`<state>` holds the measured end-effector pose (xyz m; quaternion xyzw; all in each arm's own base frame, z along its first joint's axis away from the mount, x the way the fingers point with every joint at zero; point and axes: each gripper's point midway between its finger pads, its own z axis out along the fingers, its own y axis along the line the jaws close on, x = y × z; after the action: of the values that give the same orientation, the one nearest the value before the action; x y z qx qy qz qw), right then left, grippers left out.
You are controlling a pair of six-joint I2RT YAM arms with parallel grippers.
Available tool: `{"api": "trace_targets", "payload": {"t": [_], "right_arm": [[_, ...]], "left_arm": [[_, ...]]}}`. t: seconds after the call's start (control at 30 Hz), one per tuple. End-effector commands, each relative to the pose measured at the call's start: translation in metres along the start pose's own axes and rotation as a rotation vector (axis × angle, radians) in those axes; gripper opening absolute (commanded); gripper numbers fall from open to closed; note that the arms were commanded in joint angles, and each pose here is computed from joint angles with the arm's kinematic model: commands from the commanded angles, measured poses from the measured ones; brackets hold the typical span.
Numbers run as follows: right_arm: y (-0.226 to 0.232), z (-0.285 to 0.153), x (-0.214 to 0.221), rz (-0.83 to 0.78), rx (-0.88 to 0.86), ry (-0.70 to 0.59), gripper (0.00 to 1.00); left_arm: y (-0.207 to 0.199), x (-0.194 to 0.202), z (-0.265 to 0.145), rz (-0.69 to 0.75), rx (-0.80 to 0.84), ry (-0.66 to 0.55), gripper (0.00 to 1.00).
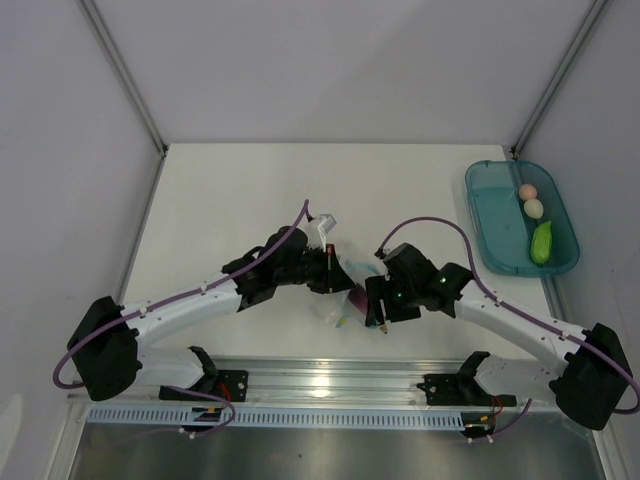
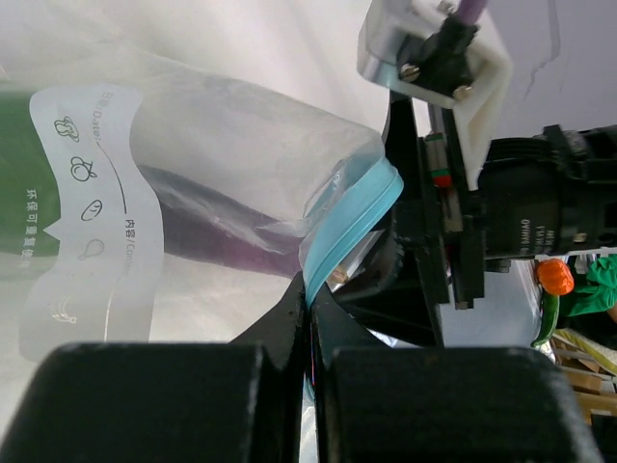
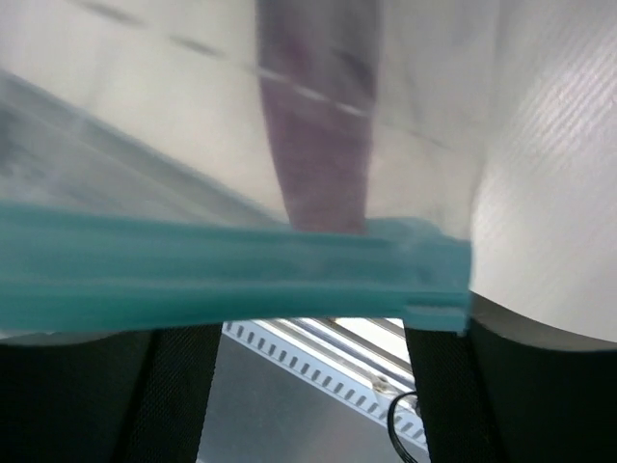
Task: Place the food in the zip-top bag and seal the zipper
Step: Place the fake vegetable in the zipper food storage bag, then adjust the fake vegetable in the zipper food storage bag.
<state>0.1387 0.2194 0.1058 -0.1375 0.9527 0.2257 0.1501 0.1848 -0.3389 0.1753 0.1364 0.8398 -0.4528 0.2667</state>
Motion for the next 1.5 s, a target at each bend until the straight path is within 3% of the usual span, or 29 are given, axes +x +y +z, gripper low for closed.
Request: {"api": "trace_targets", "payload": {"t": [0.0,0.2,0.33,0.57,0.7,0.83,0.87,0.9,0.97,1.47], "right_arm": [[-0.007,0.002,-0.001,0.001,0.012,-0.037,0.69],[-0.007,0.008,-0.001,0.004,-0.007,-0.059,0.58],[0.001,0.005,-0.009,-0.013,-0.04,-0.093,0.41],[0.02,-0.009,-0.005,0.016,-0.123,-0.08,0.36],[0.019,-0.013,-0.001,0.024,-0.105,-0.069,0.14],[0.019,-0.021,0.003,0.039,-0.112,-0.074,0.18],[0.019,-0.023,0.004,0.04,-0.114,-0.077,0.24],[0.018,-0.023,0.005,0.041,-0.109,-0.075,0.4],[0.015,-0.023,0.009,0.046,-0.097,-0.061,0.46],[0.025,-0.031,0.029,0.094,-0.161,-0.016,0.43]], "left_arm": [[-0.017,-0.011,-0.009,0.014,0.048,-0.035,0.0],[-0.019,-0.01,-0.01,0.013,0.055,-0.033,0.01],[-0.02,-0.01,-0.01,0.015,0.06,-0.027,0.01],[-0.015,-0.006,-0.006,0.008,0.047,-0.015,0.0],[-0.015,-0.007,-0.004,0.007,0.045,-0.013,0.01],[-0.013,-0.008,-0.004,0.012,0.034,-0.015,0.0],[-0.012,-0.007,-0.005,0.013,0.029,-0.013,0.0],[-0.012,-0.007,-0.005,0.014,0.024,-0.015,0.01],[-0.012,-0.008,-0.005,0.016,0.023,-0.019,0.0],[-0.011,-0.008,-0.002,0.016,0.023,-0.014,0.0]]}}
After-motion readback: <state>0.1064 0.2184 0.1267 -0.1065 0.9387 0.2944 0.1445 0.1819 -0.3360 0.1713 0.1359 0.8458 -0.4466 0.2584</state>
